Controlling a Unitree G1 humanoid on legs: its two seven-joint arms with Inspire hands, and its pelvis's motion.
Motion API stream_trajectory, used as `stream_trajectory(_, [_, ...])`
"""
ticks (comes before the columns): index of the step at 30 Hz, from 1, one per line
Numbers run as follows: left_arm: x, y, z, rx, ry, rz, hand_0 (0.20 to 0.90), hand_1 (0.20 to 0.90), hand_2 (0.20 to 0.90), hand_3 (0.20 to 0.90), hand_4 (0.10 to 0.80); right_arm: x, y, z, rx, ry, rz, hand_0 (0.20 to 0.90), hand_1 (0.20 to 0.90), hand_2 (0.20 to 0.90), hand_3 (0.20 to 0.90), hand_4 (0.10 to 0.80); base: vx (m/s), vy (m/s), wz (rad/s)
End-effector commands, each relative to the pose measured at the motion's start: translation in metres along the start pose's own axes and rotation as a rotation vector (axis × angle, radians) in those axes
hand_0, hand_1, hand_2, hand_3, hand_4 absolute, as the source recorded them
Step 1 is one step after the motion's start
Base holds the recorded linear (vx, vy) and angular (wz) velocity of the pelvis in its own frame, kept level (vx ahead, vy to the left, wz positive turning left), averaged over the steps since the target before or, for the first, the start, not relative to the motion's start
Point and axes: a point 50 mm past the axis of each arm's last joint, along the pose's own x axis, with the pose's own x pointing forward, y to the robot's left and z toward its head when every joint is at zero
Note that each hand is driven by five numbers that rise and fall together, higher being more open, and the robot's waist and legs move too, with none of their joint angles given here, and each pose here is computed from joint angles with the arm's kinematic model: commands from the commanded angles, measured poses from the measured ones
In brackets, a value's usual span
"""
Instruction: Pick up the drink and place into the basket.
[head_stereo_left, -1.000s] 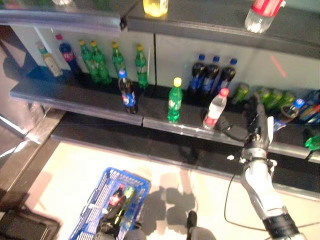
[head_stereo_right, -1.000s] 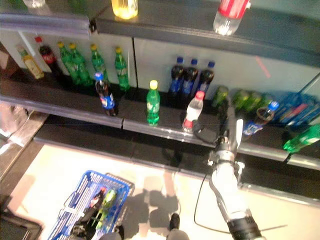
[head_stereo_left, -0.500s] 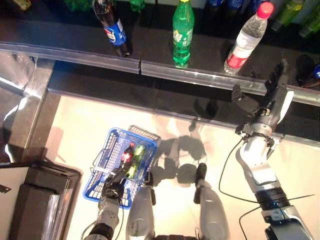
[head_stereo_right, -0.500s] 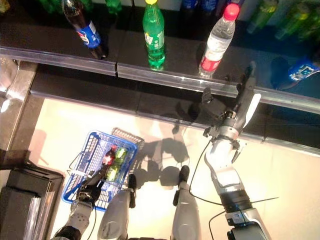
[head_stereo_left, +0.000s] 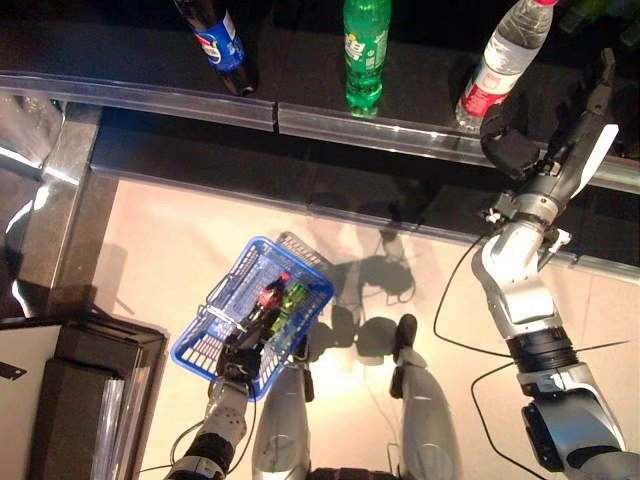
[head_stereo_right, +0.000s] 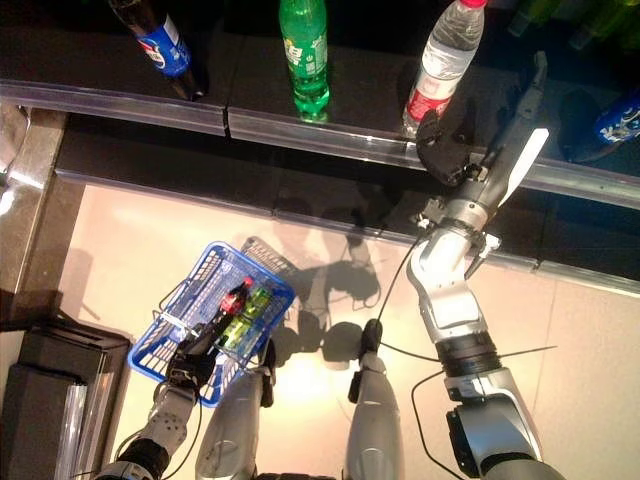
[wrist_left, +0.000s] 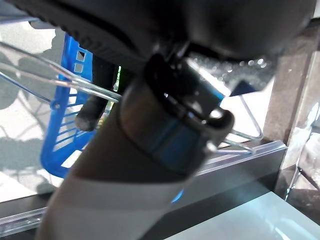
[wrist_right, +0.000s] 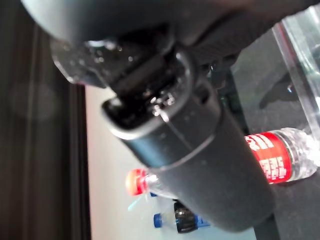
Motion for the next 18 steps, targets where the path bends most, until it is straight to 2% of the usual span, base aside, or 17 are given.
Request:
stream_trajectory(1, [-0.011, 0.017, 0.011, 0.042, -0.060, -0.022, 0.300, 0.300, 0.300, 0.200, 0.100, 0.033, 0.003, 0.063, 0.177, -0.193, -0.004, 0.900, 0.900, 0.900, 0.900, 0.800, 0.031, -0.023, 0.01])
stream_trajectory(8, [-0.013, 0.023, 0.008, 0.069, -0.035, -0.008, 0.300, 0.300, 0.300, 0.200, 0.100, 0.046, 0.009, 0.061, 0.205, -0.130, 0.002, 0.900, 0.900, 0.900, 0.900, 0.800, 0.032, -0.012, 0.01])
stream_trajectory(18, [-0.011, 0.021, 0.007, 0.098, -0.016, -0.021, 0.300, 0.300, 0.300, 0.200, 0.100, 0.056, 0.021, 0.073, 0.146, -0.141, 0.067, 0.900, 0.900, 0.900, 0.900, 0.800, 0.014, -0.008, 0.04])
